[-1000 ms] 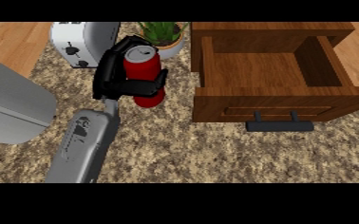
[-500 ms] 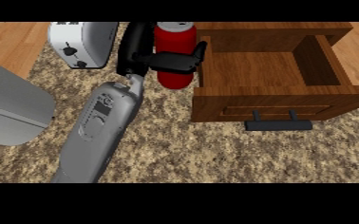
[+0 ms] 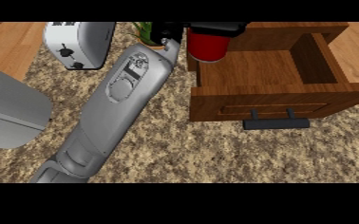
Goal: Pick up the can, place it into the drawer and close the drawer
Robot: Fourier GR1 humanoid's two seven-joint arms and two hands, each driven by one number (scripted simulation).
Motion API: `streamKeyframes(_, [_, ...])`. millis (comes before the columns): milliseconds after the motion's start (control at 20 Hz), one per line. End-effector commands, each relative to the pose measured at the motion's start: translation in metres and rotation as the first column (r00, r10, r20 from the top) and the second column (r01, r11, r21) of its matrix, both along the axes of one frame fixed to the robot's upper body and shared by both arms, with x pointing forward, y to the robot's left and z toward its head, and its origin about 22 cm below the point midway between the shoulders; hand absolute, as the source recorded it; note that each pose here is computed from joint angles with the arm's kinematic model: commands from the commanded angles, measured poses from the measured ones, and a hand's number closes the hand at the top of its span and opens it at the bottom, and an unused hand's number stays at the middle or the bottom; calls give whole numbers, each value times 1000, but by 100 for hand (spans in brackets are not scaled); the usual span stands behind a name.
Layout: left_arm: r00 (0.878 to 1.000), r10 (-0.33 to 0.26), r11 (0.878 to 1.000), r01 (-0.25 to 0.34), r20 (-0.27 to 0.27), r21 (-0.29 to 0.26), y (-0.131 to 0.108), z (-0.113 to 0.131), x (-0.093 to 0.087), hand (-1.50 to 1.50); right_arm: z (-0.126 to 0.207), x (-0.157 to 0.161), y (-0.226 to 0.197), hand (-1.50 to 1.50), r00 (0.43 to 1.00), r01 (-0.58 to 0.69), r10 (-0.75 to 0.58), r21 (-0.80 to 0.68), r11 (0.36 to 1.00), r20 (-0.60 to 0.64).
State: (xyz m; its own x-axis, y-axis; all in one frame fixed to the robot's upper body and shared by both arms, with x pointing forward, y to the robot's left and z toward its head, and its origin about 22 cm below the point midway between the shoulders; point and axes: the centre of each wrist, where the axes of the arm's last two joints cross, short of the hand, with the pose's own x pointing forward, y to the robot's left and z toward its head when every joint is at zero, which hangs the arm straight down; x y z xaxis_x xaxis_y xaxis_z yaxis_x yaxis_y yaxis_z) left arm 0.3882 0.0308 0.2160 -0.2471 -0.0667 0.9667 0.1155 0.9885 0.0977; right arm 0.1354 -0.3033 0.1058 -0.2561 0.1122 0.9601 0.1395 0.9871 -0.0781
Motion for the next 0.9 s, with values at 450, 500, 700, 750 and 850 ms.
streamKeyframes(450, [1000,27,997,-26,-15,70,-45,27,22,150,-5,11,-16,-150,1000,-1,1,-6,1000,-6])
streamKeyframes(500, [999,39,996,-38,-10,84,-55,37,19,150,-4,24,1,-150,1000,-13,13,2,1000,-1])
streamKeyframes(700, [999,38,994,-34,-38,105,-54,17,24,150,-13,15,-9,-150,1000,-14,14,4,1000,-5])
streamKeyframes(750, [999,48,994,-47,-7,99,-51,22,31,150,-1,20,5,-150,1000,-28,28,-8,1000,10])
streamKeyframes(850, [999,39,991,-36,-26,126,-52,19,33,150,0,21,-3,-150,1000,-21,21,-18,1000,8])
